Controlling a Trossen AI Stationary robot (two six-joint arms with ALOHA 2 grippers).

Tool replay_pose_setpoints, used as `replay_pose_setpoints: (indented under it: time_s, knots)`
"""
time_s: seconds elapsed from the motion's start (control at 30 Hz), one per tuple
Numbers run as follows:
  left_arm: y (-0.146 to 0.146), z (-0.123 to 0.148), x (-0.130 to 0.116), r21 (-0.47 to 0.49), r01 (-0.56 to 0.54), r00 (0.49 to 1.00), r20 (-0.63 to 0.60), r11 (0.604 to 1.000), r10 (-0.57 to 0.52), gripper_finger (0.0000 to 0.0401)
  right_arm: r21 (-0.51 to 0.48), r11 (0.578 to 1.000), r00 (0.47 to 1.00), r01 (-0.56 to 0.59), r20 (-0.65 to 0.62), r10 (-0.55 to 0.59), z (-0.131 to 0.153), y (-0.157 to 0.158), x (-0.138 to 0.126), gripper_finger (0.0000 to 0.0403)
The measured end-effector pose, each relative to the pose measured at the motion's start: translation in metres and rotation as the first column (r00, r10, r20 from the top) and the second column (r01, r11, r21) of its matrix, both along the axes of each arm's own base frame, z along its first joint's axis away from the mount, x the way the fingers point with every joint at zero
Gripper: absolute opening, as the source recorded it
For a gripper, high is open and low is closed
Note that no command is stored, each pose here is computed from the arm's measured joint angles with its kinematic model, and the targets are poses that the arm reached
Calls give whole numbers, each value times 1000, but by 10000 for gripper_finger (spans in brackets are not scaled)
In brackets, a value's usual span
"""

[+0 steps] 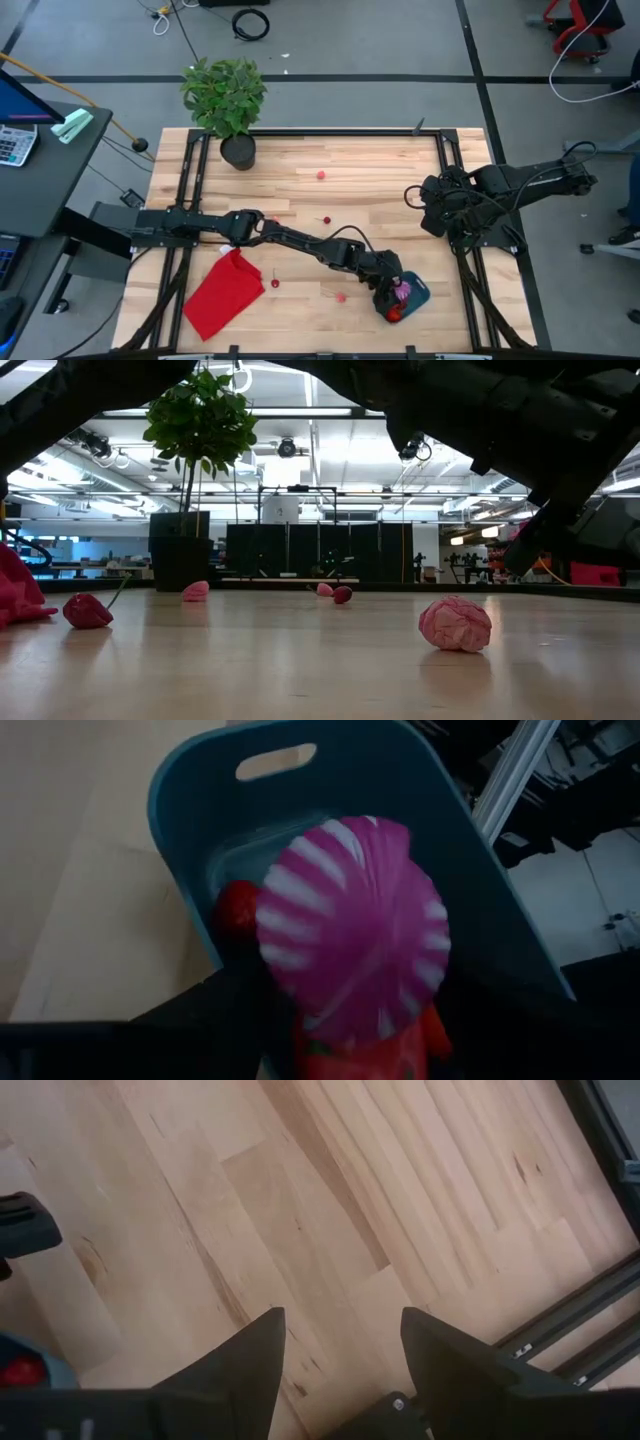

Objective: Pick and placing Produce into tupperware
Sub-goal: Put the onion into the bin, then put the top cherry into the bin

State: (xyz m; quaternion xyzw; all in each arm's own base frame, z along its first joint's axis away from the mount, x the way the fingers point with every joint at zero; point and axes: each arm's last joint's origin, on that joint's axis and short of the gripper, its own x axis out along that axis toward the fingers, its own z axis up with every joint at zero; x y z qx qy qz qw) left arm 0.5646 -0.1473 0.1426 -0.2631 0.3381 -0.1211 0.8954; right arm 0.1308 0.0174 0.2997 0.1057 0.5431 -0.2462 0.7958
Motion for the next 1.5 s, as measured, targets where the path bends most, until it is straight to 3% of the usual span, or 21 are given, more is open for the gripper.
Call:
replay_pose_setpoints:
  time_s: [0.27, 0.6, 0.77, 0.93, 1.2, 1.5]
  knots:
    - [2, 5, 2, -10, -6, 1000, 13, 1000, 6, 267, 0, 1000, 1000, 0, 0, 0, 0, 0, 0, 211]
    - [10, 41, 5, -39, -9, 995, 95, 999, 13, 253, 0, 1000, 1000, 0, 0, 0, 0, 0, 0, 211]
    - [23, 58, -2, -31, -1, 1000, 26, 1000, 1, 238, 0, 1000, 1000, 0, 0, 0, 0, 0, 0, 211]
    - [45, 64, -17, 34, 8, 989, -150, 999, -2, 228, 1, 1000, 1000, 1, 1, -1, 0, 0, 0, 211]
    - [93, 52, -44, 121, 12, 869, -493, 993, 50, 218, 34, 999, 999, 18, 39, -19, 1, 1, 3, 211]
    - [158, 43, -74, 262, 61, 675, -722, 963, 154, 216, 39, 999, 998, 17, 58, -19, 1, 2, 5, 211]
